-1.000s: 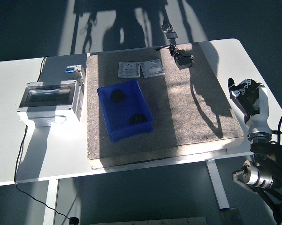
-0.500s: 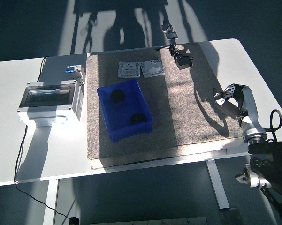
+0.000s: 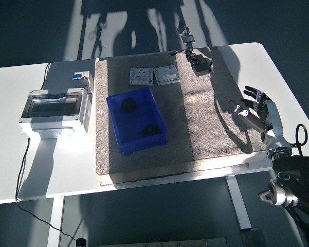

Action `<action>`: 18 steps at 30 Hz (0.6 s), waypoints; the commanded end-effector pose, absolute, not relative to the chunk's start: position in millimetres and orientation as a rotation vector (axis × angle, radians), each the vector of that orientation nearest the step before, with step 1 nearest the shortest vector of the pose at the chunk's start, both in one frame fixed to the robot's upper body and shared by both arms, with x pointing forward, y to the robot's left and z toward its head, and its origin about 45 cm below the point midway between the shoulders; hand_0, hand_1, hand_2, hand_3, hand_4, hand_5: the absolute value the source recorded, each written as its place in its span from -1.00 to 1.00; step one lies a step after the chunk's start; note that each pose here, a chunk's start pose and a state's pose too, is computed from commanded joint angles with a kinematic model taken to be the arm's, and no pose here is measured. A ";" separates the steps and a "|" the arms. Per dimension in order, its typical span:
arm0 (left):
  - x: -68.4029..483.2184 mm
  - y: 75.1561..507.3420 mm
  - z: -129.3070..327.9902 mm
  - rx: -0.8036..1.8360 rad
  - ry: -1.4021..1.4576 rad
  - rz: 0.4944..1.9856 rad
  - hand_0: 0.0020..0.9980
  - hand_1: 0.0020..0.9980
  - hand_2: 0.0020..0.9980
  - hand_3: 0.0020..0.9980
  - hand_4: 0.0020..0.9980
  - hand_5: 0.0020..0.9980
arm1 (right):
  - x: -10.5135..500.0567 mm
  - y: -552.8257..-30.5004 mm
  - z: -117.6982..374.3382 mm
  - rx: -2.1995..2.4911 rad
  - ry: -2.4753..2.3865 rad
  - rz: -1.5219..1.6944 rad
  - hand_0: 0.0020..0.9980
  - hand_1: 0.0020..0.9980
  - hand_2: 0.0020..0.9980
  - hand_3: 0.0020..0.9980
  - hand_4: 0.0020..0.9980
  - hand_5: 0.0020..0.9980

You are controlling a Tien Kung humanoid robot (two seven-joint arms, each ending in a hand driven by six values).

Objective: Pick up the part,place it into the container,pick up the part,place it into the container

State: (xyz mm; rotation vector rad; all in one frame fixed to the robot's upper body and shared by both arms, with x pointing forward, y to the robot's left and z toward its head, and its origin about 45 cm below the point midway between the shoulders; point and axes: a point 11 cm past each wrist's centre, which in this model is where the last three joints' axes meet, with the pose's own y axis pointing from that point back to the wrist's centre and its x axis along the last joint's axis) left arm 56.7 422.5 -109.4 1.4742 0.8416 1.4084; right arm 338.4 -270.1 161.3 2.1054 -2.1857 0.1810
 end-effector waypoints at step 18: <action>57.9 418.6 -110.5 1.464 0.844 1.403 0.39 0.31 0.26 0.16 0.03 -0.04 | 335.8 -259.3 148.7 2.203 -2.230 -0.051 0.04 -0.67 -0.49 0.48 1.00 0.72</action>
